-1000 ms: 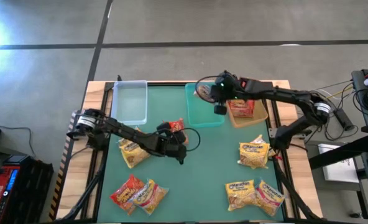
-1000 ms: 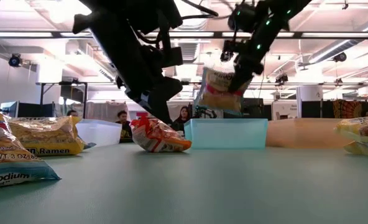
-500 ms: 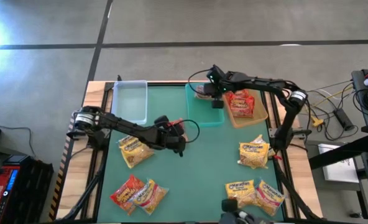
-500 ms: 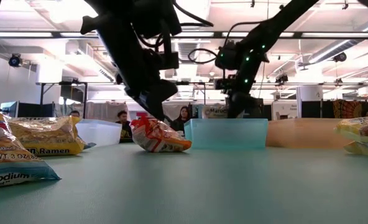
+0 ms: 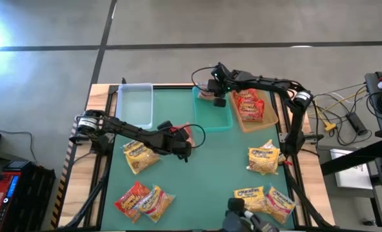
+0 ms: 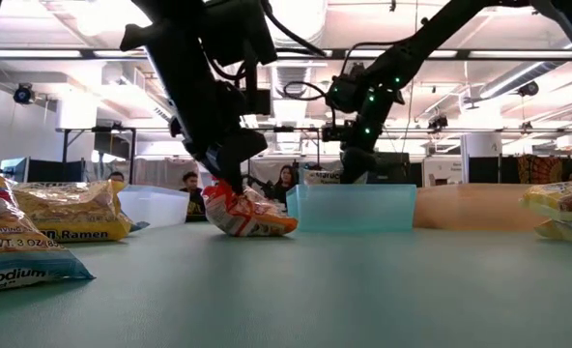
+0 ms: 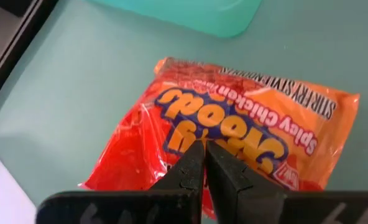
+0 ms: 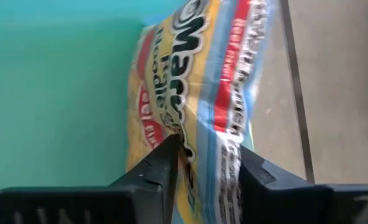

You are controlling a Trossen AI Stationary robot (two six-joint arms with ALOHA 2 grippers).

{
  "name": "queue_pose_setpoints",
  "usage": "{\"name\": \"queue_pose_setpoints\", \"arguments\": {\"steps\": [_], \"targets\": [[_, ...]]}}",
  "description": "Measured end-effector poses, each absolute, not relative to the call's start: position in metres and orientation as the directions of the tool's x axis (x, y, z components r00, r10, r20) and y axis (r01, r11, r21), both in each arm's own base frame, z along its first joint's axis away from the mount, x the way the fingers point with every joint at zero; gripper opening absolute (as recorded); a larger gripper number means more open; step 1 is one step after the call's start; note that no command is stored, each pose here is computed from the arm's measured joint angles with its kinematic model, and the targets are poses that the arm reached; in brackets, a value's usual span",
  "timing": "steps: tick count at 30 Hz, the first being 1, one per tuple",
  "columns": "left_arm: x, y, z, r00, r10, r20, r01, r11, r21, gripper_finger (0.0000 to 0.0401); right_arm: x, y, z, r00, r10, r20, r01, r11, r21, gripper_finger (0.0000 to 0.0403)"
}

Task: Sort Maruchan noodles
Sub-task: Put the blue noodle pack into the green bin, then put the orange noodle pack into the orange bin

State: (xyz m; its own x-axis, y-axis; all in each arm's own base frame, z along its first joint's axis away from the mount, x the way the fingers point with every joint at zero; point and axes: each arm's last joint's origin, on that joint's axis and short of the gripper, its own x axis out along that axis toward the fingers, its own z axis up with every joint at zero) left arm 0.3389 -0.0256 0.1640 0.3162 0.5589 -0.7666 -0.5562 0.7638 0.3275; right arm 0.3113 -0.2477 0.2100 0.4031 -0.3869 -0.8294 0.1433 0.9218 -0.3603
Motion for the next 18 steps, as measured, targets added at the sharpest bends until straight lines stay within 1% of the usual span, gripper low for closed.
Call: {"name": "queue_pose_setpoints", "arguments": {"steps": [6, 11, 14, 18], "targets": [[0.339, -0.026, 0.164, 0.314, 0.559, -0.768, -0.572, 0.757, 0.316, 0.0000, 0.312, -0.248, 0.227, 0.431, -0.413, -0.802, 0.251, 0.909, -0.334, 0.0133], [0.339, -0.026, 0.165, 0.313, 0.558, -0.768, -0.585, 0.751, 0.307, 0.0000, 0.309, -0.249, 0.235, 0.377, -0.452, -0.809, 0.355, 0.877, -0.325, 0.0141], [0.340, -0.026, 0.169, 0.306, 0.559, -0.771, -0.583, 0.750, 0.313, 0.0002, 0.306, -0.243, 0.241, 0.368, -0.422, -0.829, 0.390, 0.879, -0.274, 0.0135], [0.341, -0.027, 0.175, 0.298, 0.559, -0.774, -0.576, 0.751, 0.322, 0.0023, 0.307, -0.226, 0.252, 0.438, -0.317, -0.841, 0.387, 0.911, -0.142, 0.0125]]}}
